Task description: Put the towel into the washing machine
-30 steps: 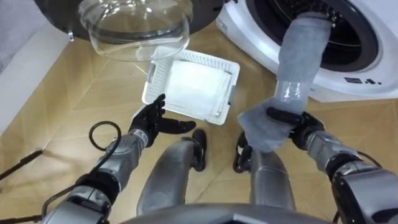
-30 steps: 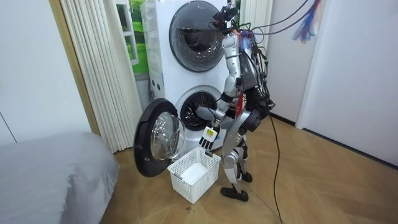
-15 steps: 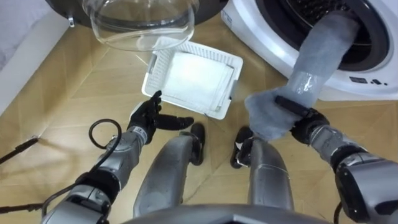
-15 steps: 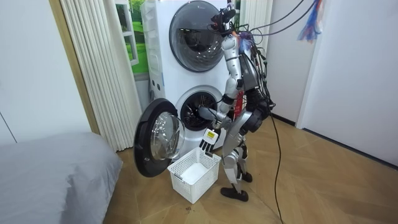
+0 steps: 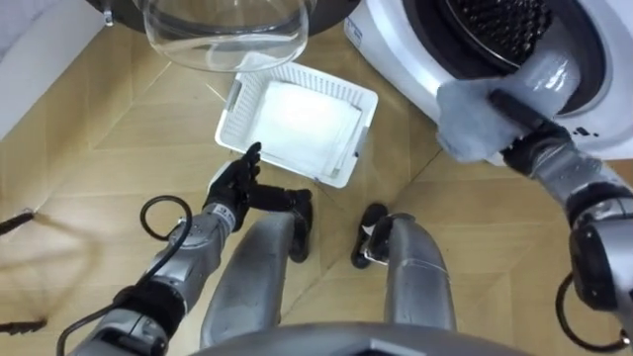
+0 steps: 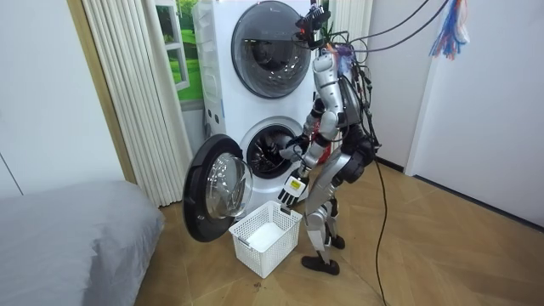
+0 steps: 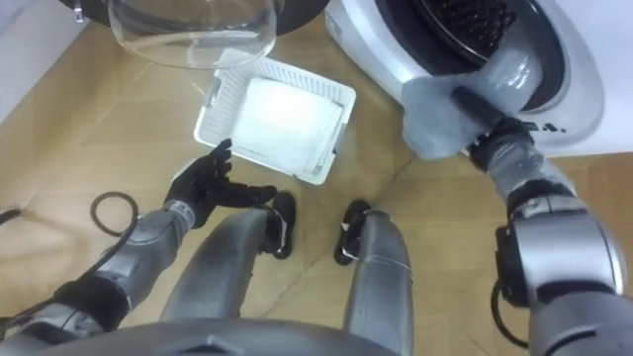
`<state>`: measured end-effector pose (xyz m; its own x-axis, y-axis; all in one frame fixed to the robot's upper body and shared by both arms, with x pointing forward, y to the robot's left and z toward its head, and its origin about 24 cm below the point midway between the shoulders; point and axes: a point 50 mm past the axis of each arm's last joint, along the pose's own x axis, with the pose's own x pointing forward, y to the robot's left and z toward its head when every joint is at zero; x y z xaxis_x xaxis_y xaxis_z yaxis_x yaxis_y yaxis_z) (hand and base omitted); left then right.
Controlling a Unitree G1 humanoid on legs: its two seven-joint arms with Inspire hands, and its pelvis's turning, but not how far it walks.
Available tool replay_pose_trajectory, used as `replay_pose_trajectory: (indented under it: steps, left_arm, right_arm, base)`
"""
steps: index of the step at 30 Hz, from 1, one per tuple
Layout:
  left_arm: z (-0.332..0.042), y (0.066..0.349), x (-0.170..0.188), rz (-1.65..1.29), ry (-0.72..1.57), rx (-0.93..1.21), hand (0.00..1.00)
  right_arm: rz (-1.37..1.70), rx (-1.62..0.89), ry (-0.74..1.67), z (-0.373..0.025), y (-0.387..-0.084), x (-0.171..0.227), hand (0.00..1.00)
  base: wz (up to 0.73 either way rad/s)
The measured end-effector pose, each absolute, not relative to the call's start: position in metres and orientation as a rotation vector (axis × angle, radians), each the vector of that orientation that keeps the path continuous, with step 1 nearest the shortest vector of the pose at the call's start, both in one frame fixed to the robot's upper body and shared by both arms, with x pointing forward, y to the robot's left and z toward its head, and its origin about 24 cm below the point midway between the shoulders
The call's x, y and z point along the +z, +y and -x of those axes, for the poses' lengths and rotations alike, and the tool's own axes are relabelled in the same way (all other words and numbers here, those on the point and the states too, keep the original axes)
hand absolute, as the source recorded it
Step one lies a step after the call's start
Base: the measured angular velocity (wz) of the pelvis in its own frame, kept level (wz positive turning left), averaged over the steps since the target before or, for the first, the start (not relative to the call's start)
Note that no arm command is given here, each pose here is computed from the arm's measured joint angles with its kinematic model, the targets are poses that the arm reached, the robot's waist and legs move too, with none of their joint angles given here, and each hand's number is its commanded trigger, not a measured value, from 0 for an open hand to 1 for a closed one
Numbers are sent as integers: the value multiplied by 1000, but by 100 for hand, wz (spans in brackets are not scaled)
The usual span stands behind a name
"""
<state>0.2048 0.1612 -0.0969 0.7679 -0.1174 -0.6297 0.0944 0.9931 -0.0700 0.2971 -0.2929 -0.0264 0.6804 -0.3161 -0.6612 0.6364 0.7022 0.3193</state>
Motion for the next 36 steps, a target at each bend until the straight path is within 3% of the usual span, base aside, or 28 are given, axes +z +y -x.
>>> replay_pose_trajectory:
  steps: [8,9,10,20,36]
  left_arm:
    - [-204,171,-93,30,655,-57,0]
    - [-204,170,-92,31,648,-58,0]
    - [-205,168,-91,29,640,-65,0]
    - [-209,165,-86,-13,603,-64,0]
    - [-231,160,-70,-23,522,-51,0]
  right_arm:
    - [-730,-608,548,-326,-281,4,100]
    - [-781,-613,539,-329,-279,8,65]
    - [-832,-623,528,-331,-279,11,0]
    - [-1266,-764,464,-332,-289,21,0]
    - [-1333,-946,426,-323,-310,23,0]
  base:
    - [4]
    - [14]
    - [16]
    - [16]
    - [1]
